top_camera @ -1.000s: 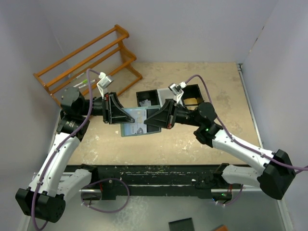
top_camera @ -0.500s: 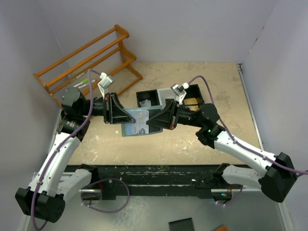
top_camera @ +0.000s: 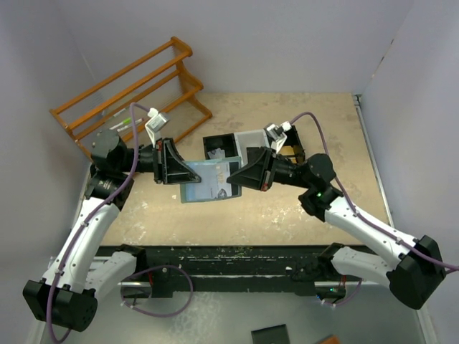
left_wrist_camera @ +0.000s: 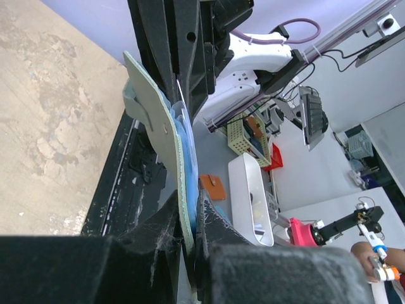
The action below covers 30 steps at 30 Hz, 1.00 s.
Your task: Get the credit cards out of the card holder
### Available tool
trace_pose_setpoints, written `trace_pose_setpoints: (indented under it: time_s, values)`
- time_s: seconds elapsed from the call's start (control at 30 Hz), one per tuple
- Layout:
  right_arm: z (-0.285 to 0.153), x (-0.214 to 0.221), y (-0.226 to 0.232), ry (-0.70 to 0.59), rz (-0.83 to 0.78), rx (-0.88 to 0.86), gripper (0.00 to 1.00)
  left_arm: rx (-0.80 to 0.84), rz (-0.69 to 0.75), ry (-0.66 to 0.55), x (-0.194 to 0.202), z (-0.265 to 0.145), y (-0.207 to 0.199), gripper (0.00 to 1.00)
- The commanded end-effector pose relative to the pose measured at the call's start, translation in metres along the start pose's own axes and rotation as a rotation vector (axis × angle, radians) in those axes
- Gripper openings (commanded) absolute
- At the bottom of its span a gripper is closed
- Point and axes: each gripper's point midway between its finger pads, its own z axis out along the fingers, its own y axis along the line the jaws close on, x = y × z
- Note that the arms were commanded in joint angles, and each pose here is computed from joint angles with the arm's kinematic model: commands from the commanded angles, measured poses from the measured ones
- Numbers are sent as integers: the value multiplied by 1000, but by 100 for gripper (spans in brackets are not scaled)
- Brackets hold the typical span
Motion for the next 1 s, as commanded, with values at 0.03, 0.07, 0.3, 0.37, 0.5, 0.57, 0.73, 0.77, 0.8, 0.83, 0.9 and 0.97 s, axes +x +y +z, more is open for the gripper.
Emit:
trace_pose_setpoints:
  time_s: [0.03, 0.07, 0.3, 0.37, 0.5, 0.57, 0.73, 0.77, 0.8, 0.83, 0.9, 0.97]
  values:
    - [-21, -13, -9, -29, -1, 40, 0, -10, 120, 8, -5, -1, -9, 0]
    - [-25, -15, -11, -32, -1, 47, 0, -29, 143, 5, -7, -1, -6, 0]
    - [-51, -21, -35, -30, 11, 134, 0, -243, 196, -34, -20, -7, 30, 0]
    - [-57, -21, -40, -31, 18, 149, 0, -301, 210, -51, -24, -10, 38, 0]
    - [-63, -23, -48, -30, 24, 168, 0, -421, 239, -78, -32, -17, 56, 0]
    - [-65, -25, -53, -33, 22, 180, 0, -519, 255, -86, -37, -26, 71, 0]
    - [-71, -34, -93, -20, 31, 322, 0, -680, 292, -69, -38, -43, 95, 0]
    - [-71, -36, -102, -15, 27, 347, 0, -683, 300, -62, -36, -44, 95, 0]
    - [-71, -39, -112, -11, 26, 375, 0, -680, 307, -53, -35, -44, 94, 0]
    - [-69, -46, -124, -10, 14, 413, 0, -668, 314, -40, -32, -44, 90, 0]
    - [-67, -52, -151, 7, 9, 475, 0, -640, 329, -28, -30, -42, 82, 0]
    - [-64, -57, -174, 30, 21, 514, 0, -604, 335, -16, -26, -40, 74, 0]
